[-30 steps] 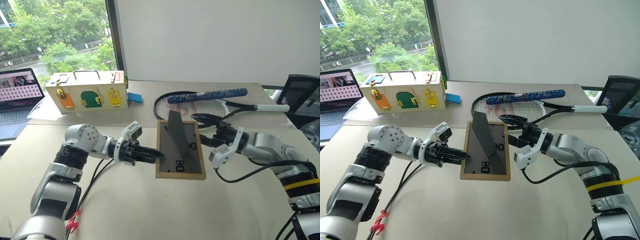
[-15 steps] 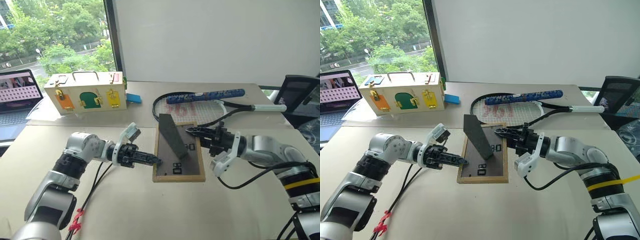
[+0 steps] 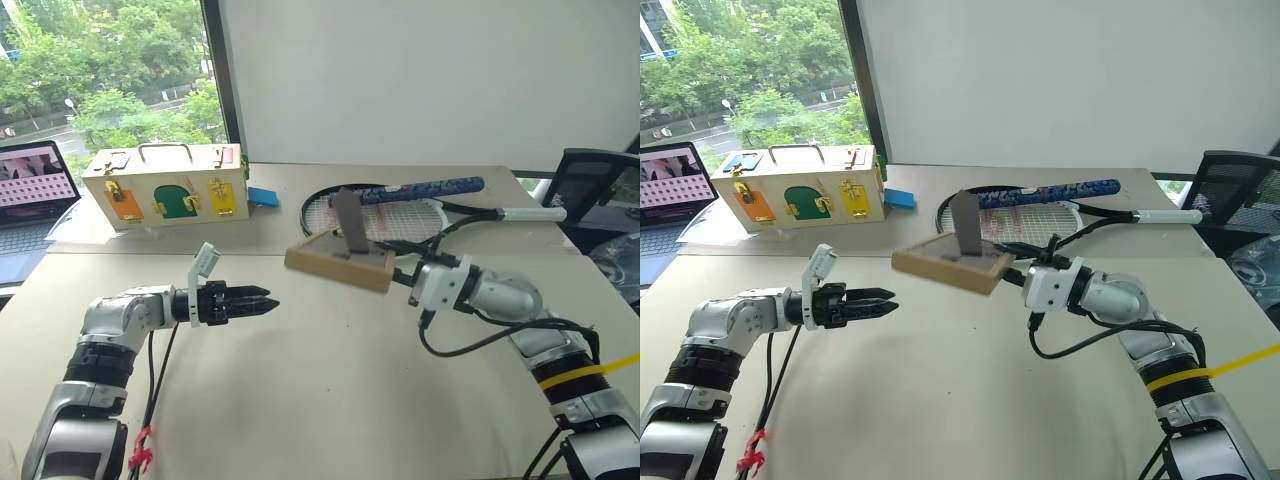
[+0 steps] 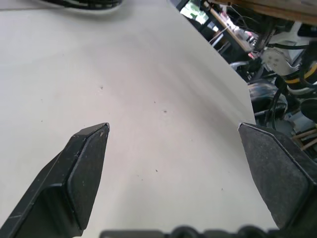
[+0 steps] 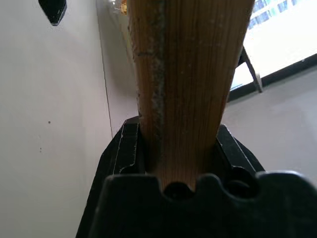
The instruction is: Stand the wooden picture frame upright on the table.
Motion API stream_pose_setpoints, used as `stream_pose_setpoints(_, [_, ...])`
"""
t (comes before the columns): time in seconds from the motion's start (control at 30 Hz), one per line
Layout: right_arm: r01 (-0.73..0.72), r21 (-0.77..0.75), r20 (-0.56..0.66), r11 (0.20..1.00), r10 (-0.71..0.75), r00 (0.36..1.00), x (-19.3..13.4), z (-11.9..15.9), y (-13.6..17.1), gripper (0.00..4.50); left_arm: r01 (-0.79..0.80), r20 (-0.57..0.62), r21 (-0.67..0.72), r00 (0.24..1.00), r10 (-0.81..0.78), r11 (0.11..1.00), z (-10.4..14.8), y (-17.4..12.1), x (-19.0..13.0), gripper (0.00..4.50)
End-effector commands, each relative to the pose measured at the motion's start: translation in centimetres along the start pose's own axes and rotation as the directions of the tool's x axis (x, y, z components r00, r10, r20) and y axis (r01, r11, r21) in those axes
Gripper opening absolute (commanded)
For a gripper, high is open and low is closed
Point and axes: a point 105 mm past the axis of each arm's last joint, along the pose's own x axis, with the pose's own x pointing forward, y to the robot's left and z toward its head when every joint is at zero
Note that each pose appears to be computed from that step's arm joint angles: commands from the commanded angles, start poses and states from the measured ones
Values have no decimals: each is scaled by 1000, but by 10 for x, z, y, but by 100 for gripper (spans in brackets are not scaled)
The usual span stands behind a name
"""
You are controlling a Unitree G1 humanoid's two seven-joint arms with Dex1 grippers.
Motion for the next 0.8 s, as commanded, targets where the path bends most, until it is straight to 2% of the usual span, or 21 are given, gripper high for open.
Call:
stream_pose_setpoints(0.03, [53, 433, 4, 900, -60, 998, 6, -1, -12, 125, -12, 73, 146, 997, 2, 989, 23, -18, -4, 450])
stream_pose_setpoints(0.13, [-4, 692, -44, 722, 47, 998, 11, -14, 10, 125, -34, 67, 290, 998, 15, 956, 18, -30, -2, 450])
stream_pose_setpoints(0.2, [-3, 756, -76, 654, 92, 993, 14, -21, 21, 125, -127, 126, 394, 988, 84, 910, 25, -29, 1, 450])
stream_pose_setpoints(0.3, [8, 836, -99, 548, 137, 986, 14, -26, 29, 125, -206, 218, 463, 969, 114, 862, 38, -29, -1, 450])
stream_pose_setpoints(0.4, [-2, 882, -97, 472, 184, 978, 13, -29, 38, 125, -221, 239, 467, 964, 119, 856, 40, -30, -2, 450])
stream_pose_setpoints(0.47, [-34, 903, -73, 429, 232, 970, 9, -33, 52, 125, -193, 242, 416, 965, 96, 889, 36, -32, -6, 450])
stream_pose_setpoints(0.57, [-56, 950, -32, 308, 273, 961, 5, -35, 68, 125, -180, 201, 403, 974, 105, 897, 26, -30, -8, 450])
stream_pose_setpoints(0.67, [-60, 967, -19, 249, 305, 952, 4, -36, 79, 125, -184, 196, 396, 974, 113, 900, 23, -28, -9, 450])
stream_pose_setpoints(0.8, [-62, 990, 19, 126, 319, 948, 5, -34, 95, 125, -182, 162, 403, 979, 125, 897, 15, -26, -10, 450])
